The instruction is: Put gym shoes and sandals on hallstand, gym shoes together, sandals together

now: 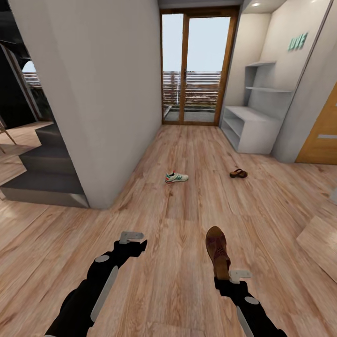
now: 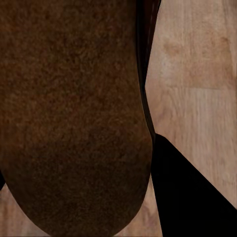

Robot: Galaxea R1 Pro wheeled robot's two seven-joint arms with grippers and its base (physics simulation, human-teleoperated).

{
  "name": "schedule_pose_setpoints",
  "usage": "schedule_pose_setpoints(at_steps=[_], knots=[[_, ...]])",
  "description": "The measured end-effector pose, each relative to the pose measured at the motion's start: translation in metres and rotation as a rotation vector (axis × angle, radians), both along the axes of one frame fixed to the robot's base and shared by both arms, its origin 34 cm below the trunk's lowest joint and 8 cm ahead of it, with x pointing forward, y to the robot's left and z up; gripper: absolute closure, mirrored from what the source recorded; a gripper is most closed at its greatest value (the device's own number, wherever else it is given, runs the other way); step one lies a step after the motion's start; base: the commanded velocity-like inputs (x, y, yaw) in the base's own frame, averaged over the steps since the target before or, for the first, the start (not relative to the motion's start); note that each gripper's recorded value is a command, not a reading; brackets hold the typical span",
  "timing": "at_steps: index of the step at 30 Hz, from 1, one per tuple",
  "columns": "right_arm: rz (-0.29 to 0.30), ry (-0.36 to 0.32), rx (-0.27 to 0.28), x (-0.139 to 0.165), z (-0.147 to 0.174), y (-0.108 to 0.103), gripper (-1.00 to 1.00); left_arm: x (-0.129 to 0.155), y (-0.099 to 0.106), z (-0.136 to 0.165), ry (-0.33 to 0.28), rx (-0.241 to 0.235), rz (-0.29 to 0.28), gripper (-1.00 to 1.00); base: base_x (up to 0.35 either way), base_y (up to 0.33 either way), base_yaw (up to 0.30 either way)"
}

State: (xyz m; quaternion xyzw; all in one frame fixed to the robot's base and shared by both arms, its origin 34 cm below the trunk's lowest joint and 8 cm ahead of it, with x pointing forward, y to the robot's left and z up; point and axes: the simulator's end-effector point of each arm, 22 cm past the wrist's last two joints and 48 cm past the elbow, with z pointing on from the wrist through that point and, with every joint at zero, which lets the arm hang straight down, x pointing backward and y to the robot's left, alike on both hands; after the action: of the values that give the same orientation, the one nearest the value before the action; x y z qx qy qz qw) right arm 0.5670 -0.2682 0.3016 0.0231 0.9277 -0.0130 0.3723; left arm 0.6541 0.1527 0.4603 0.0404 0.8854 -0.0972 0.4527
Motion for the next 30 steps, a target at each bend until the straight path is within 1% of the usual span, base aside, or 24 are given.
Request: schedule_pose_setpoints(at_steps=[20,24,30], knots=[[0.0,0.0,0.0,0.0,0.0,0.0001,1.0,0.0002,-0.0008,0.0004,-0.001,-0.001,-0.001,-1.0,0.347,0.0,-0.004],[0.0,0.0,0.001,0.0,0.0,0.0001,1.0,0.0002,-0.0011,0.0004,-0.001,-0.001,-0.001,-1.0,0.347,0.0,-0.158],[0.0,0.0,0.0,-0.0001,0.0,0.0,1.0,0.0002,-0.0013,0.0004,-0.001,-0.002,-0.001,-1.0,0.347,0.0,-0.284]])
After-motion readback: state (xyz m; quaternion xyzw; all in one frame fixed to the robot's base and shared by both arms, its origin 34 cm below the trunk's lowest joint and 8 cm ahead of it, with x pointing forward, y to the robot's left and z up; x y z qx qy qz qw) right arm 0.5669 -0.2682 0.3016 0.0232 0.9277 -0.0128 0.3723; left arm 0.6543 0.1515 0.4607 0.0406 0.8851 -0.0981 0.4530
